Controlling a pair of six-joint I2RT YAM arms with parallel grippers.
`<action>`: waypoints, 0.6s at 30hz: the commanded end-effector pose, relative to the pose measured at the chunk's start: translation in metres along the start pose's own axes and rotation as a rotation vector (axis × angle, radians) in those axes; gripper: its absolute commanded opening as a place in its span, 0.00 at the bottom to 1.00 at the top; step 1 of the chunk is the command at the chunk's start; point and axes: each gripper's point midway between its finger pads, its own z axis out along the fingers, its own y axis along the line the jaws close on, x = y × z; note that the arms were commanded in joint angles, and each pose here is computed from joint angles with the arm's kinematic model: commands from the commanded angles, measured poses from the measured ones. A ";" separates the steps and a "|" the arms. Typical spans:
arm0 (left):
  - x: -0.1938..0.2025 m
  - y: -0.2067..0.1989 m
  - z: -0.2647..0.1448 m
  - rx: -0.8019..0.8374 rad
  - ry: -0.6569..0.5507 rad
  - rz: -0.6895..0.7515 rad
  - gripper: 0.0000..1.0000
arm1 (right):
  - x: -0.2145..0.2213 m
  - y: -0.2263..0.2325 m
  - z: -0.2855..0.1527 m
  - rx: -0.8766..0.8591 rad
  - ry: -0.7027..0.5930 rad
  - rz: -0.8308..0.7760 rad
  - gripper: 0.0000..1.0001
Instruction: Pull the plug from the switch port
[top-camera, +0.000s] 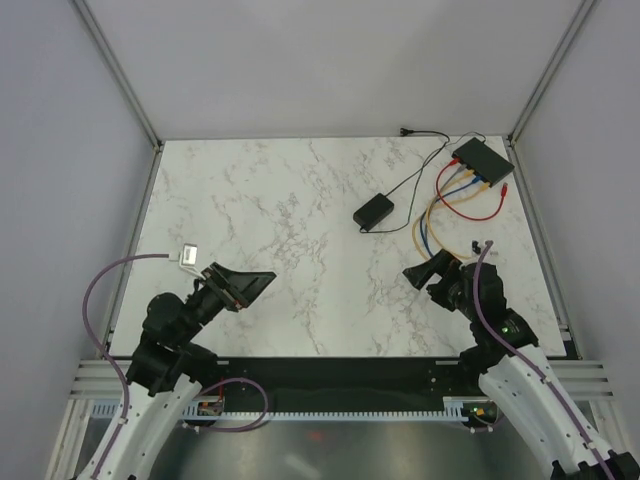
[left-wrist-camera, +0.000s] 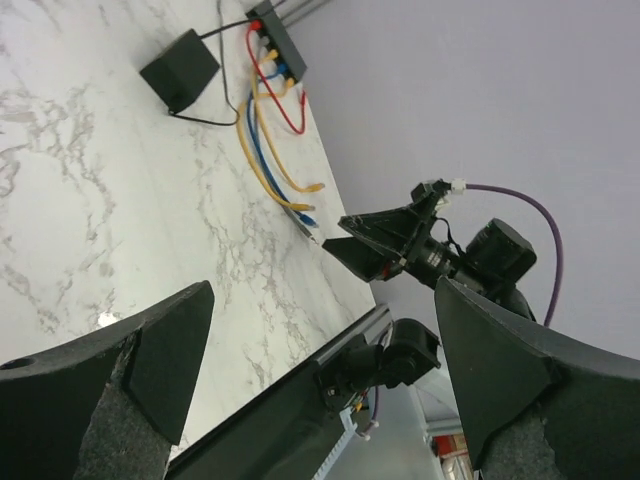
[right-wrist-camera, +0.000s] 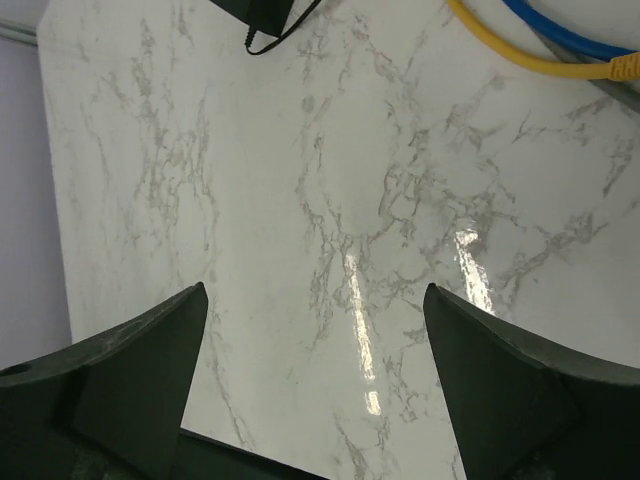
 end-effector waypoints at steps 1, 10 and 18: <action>-0.013 0.010 -0.011 -0.141 -0.059 -0.068 1.00 | -0.024 0.002 -0.004 0.074 -0.050 -0.117 0.98; -0.017 0.006 -0.008 -0.153 -0.022 0.073 0.98 | -0.056 0.013 0.024 0.197 -0.032 -0.219 0.95; 0.046 0.037 0.021 -0.209 0.436 0.060 0.84 | -0.133 -0.005 0.080 0.419 -0.157 -0.193 0.91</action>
